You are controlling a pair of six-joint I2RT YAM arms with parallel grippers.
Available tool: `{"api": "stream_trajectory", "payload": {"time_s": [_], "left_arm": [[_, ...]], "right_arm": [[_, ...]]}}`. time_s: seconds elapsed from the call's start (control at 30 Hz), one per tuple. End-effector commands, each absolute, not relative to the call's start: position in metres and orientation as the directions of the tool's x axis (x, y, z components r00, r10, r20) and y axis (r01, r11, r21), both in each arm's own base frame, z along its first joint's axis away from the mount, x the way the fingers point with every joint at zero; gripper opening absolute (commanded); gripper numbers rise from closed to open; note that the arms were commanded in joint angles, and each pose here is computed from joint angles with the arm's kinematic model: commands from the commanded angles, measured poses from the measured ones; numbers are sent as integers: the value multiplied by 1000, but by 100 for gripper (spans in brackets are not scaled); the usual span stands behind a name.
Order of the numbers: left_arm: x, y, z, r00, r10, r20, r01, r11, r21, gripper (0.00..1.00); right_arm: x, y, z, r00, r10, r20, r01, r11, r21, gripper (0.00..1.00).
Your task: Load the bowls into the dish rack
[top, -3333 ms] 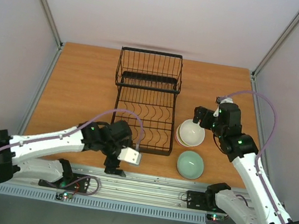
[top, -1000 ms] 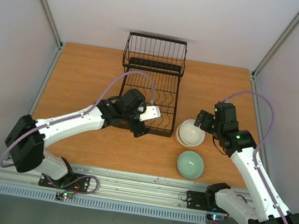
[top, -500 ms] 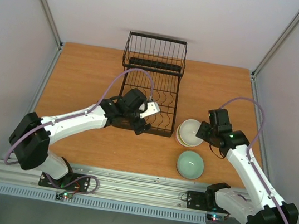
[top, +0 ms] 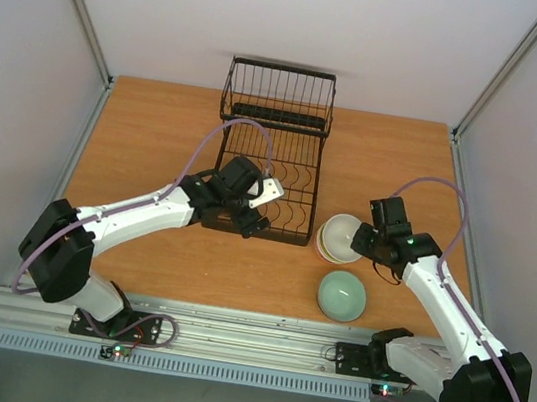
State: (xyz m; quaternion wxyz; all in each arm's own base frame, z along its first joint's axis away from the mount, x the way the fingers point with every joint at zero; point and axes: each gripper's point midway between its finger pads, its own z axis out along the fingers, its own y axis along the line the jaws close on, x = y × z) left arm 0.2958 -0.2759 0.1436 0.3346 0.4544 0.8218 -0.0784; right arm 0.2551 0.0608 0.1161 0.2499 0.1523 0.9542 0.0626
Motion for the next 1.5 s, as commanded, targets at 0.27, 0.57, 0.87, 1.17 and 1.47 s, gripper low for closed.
{"api": "stream_trajectory", "payload": {"time_s": [0.27, 0.57, 0.87, 1.17, 1.47], "left_arm": [[312, -284, 156, -358, 658, -662, 775, 605, 183, 99], [312, -289, 169, -362, 642, -676, 780, 606, 157, 99], [314, -299, 213, -393, 575, -717, 766, 636, 90, 99], [302, -308, 227, -417, 556, -719, 796, 606, 8, 98], [291, -307, 238, -416, 541, -731, 813, 581, -33, 68]], "right_arm": [[257, 67, 119, -825, 321, -464, 241, 944, 225, 1], [256, 67, 153, -792, 309, -527, 198, 946, 256, 1], [249, 66, 202, -732, 309, -607, 151, 943, 297, 1], [257, 92, 216, -732, 276, -624, 72, 941, 331, 1], [271, 146, 219, -736, 162, -657, -37, 960, 278, 1]]}}
